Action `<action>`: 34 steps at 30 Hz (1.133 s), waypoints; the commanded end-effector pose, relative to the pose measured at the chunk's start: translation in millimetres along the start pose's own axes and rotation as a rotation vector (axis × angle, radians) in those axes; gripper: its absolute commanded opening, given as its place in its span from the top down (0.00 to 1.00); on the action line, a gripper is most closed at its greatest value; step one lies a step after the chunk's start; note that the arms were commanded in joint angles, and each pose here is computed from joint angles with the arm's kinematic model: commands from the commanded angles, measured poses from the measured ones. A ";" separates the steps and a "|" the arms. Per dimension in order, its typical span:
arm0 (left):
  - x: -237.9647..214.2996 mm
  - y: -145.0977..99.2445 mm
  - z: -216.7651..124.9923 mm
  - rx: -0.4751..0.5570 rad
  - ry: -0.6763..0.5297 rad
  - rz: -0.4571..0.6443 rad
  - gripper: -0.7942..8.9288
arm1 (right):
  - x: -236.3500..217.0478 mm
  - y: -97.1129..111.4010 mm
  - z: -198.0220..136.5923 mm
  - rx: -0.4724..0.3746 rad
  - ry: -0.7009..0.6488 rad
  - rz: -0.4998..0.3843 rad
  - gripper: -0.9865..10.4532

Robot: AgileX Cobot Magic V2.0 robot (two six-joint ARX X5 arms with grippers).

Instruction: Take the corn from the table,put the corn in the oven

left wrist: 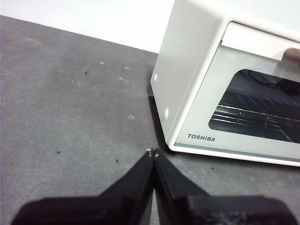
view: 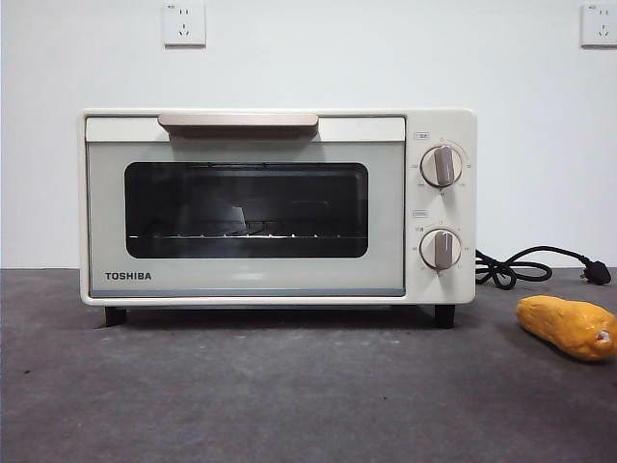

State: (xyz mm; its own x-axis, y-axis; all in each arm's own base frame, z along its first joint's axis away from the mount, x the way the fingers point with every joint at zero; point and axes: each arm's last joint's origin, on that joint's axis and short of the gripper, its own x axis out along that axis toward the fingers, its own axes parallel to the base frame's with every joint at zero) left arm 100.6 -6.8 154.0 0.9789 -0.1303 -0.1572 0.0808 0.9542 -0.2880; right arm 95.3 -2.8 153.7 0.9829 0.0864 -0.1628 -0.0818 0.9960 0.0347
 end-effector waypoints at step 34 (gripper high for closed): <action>-17.3 -72.5 187.5 0.022 -0.044 -0.650 0.92 | -25.7 13.4 168.1 0.169 -0.067 0.287 0.84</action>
State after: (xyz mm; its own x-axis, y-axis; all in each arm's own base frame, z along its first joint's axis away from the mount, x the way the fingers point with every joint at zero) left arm 109.9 -23.1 349.9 0.7355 -0.6701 0.0997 0.6599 0.6753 -0.3293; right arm 94.3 4.9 315.6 0.9350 0.3528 -0.0364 -0.3239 0.8911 0.3178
